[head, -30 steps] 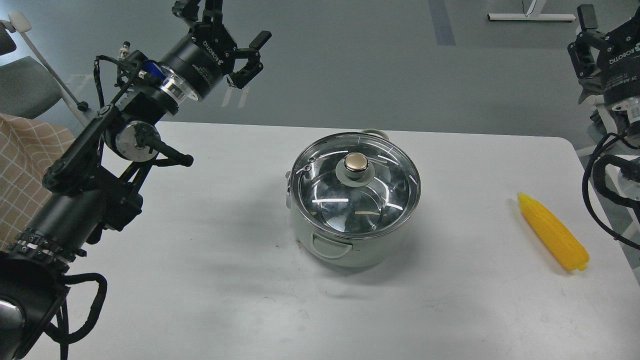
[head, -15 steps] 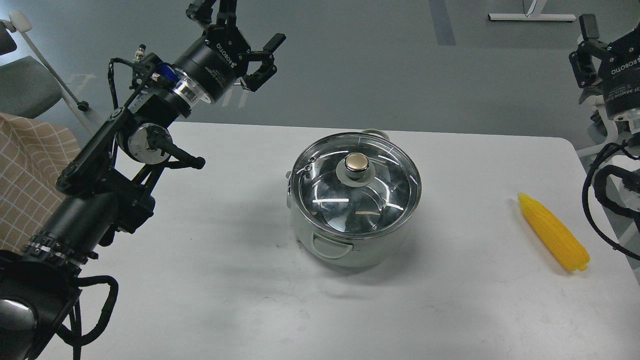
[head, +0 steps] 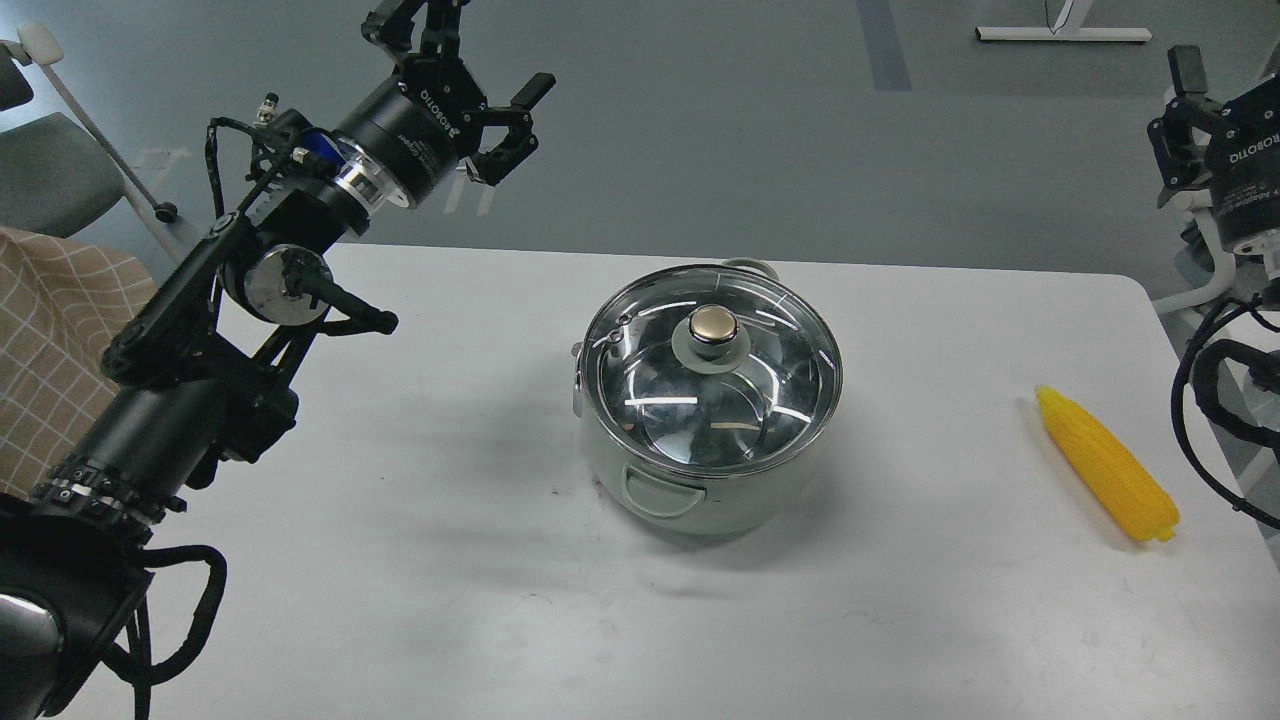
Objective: Open pot and put corn in
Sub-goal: 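Raise the left gripper and open it above the pot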
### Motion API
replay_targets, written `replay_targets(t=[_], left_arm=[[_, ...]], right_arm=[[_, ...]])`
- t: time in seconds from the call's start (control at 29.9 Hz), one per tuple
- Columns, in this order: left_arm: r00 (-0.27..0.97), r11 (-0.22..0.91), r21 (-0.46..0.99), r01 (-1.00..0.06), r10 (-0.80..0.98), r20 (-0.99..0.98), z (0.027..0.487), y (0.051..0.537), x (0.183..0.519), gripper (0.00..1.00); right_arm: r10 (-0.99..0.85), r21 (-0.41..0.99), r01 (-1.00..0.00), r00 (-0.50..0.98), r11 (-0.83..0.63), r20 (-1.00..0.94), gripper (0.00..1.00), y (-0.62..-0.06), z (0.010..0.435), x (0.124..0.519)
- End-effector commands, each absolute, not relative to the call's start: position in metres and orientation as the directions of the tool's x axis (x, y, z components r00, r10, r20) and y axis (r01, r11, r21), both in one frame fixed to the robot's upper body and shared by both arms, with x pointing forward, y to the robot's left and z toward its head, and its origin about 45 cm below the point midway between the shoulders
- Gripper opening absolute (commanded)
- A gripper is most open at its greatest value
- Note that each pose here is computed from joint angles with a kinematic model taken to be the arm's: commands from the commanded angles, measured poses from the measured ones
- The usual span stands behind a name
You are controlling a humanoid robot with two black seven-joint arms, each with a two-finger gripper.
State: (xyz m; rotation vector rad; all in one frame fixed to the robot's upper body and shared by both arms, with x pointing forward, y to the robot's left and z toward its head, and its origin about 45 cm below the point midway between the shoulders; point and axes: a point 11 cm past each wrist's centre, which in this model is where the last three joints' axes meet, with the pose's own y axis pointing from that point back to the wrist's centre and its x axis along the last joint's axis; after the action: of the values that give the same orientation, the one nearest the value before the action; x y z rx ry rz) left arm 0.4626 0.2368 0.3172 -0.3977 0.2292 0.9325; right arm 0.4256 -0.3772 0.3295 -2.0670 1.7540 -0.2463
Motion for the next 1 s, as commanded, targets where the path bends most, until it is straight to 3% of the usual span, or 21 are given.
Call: replay_targets(t=[0.0,0.27,0.73,0.87,0.97], left_arm=[[0.557,0.505,-0.236,-0.830,0.742,-0.374,0.318,0.244,0.465,0.98],[0.501,0.450,-0.222,-0.865,0.767,-0.400,0.310,0.252,0.466,0.98],[0.470,0.425,-0.201,-0.882,0.797,-0.378,0.313,0.268,0.469,0.98],[0.354,0.315,-0.162,-0.935,0.808,-0.471,0.303,0.268,0.473,0.98],[0.356,0.315,-0.168,-0.934,0.789,-0.501,0.301,0.265,0.469,0.98]], right_arm=[[-0.974,-0.418,-0.901,0.186,-0.118,-0.127,1.00,-0.380,0.329,0.425],[-0.984,-0.396,-0.917,0.115,-0.052,-0.139,1.00,-0.395,0.322,0.431],[-0.984,-0.359,-0.929,0.141,-0.094,-0.105,1.00,-0.387,0.314,0.438],[-0.978,-0.368,-0.926,0.150,-0.086,-0.148,1.00,-0.378,0.316,0.442],[-0.974,-0.367,-0.926,0.158,-0.090,-0.160,1.00,-0.373,0.313,0.442]])
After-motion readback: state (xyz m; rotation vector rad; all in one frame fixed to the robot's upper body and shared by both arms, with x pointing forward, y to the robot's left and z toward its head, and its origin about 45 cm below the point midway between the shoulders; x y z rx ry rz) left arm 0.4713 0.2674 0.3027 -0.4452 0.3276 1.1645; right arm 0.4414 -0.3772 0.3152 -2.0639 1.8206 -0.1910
